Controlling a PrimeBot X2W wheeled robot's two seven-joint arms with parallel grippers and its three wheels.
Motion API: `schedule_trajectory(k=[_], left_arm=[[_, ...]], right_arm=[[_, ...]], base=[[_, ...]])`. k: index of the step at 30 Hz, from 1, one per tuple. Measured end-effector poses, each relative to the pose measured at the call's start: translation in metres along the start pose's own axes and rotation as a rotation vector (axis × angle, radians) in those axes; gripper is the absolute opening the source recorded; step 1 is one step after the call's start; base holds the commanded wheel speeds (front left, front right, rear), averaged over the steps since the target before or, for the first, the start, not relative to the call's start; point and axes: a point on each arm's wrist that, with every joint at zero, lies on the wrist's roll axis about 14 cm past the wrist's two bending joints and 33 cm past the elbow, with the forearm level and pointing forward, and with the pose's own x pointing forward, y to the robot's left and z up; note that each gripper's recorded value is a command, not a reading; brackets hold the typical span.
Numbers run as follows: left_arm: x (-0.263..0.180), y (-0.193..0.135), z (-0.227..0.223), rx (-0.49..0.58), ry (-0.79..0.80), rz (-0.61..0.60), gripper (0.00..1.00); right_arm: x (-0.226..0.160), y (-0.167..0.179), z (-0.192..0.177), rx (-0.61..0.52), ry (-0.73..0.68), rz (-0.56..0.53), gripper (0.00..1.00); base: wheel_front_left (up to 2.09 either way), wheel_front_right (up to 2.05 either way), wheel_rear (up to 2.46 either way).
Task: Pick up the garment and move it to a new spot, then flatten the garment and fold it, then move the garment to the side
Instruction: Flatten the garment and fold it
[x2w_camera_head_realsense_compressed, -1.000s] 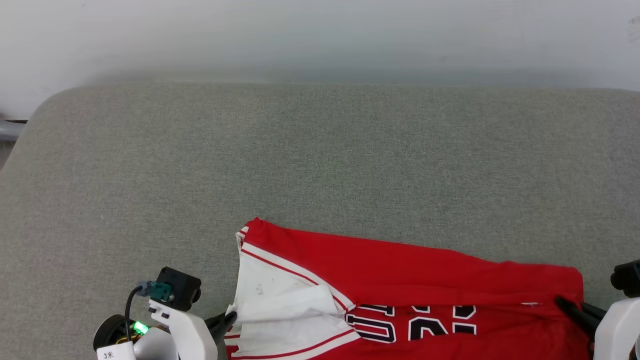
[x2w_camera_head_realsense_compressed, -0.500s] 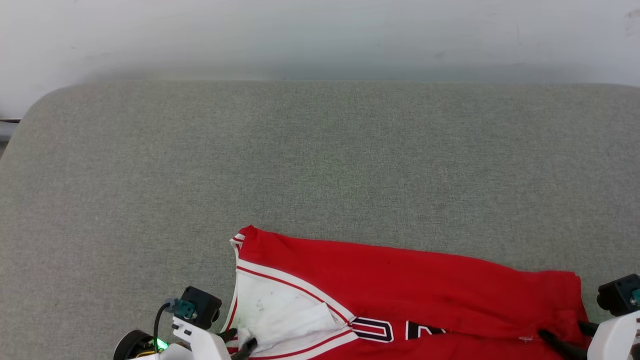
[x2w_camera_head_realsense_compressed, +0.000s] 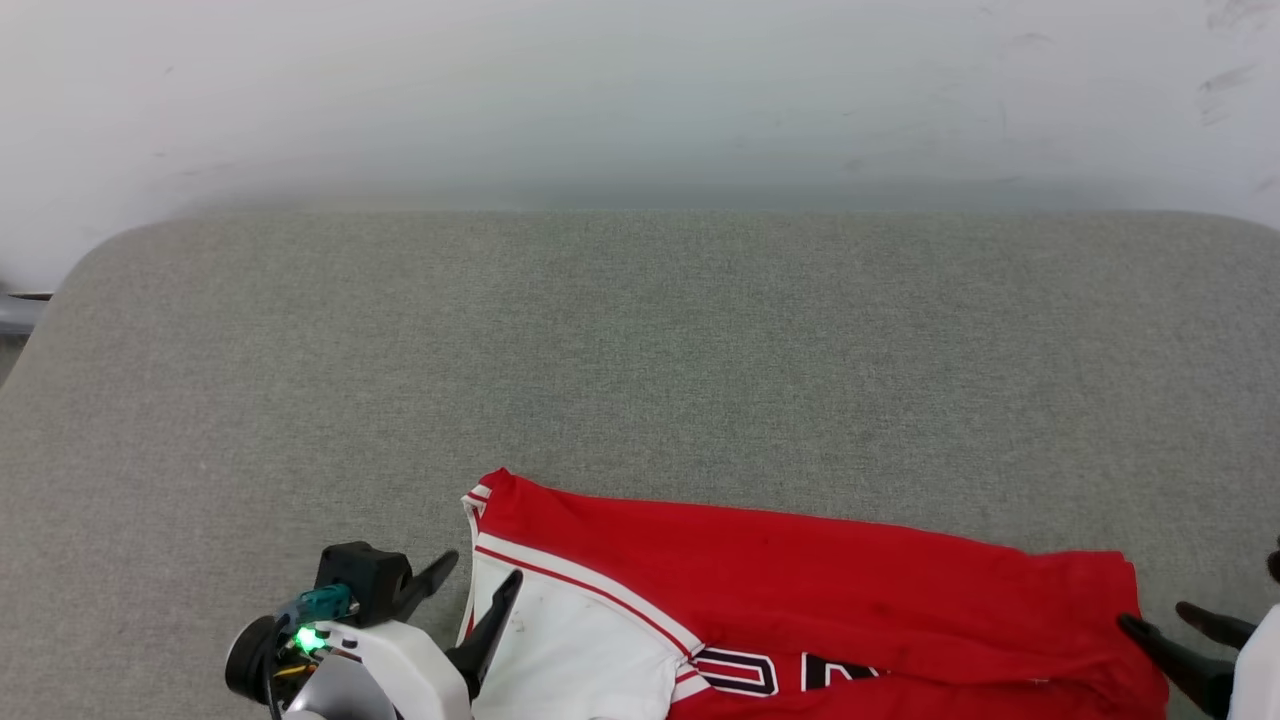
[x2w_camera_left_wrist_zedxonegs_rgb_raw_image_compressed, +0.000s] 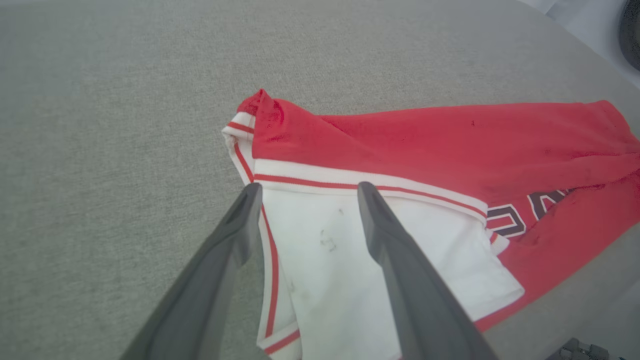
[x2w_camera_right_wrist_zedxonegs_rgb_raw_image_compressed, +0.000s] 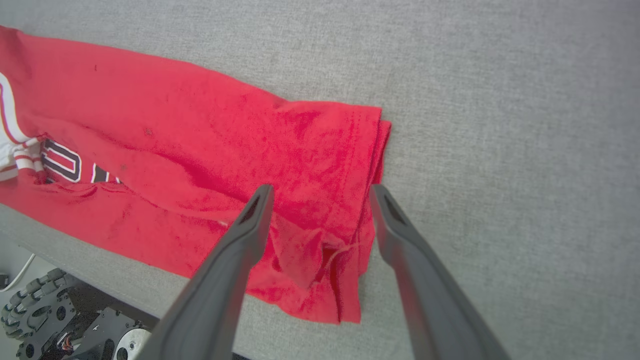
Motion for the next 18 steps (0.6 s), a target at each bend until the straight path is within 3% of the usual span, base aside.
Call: schedule_trajectory(k=[13, 18], left_arm=[[-0.001, 0.013, 0.086, 0.191, -0.459, 0.165, 1.0], [-0.012, 0.011, 0.093, 0.267, -0.516, 0.209, 1.0]], right_arm=[[0.014, -0.016, -0.01, 0.247, 0.024, -0.087, 1.0], [0.023, -0.013, -0.023, 0.366, 0.054, -0.092, 1.0]], base=[[0.0, 0.0, 0.0], [0.0, 0.0, 0.0]])
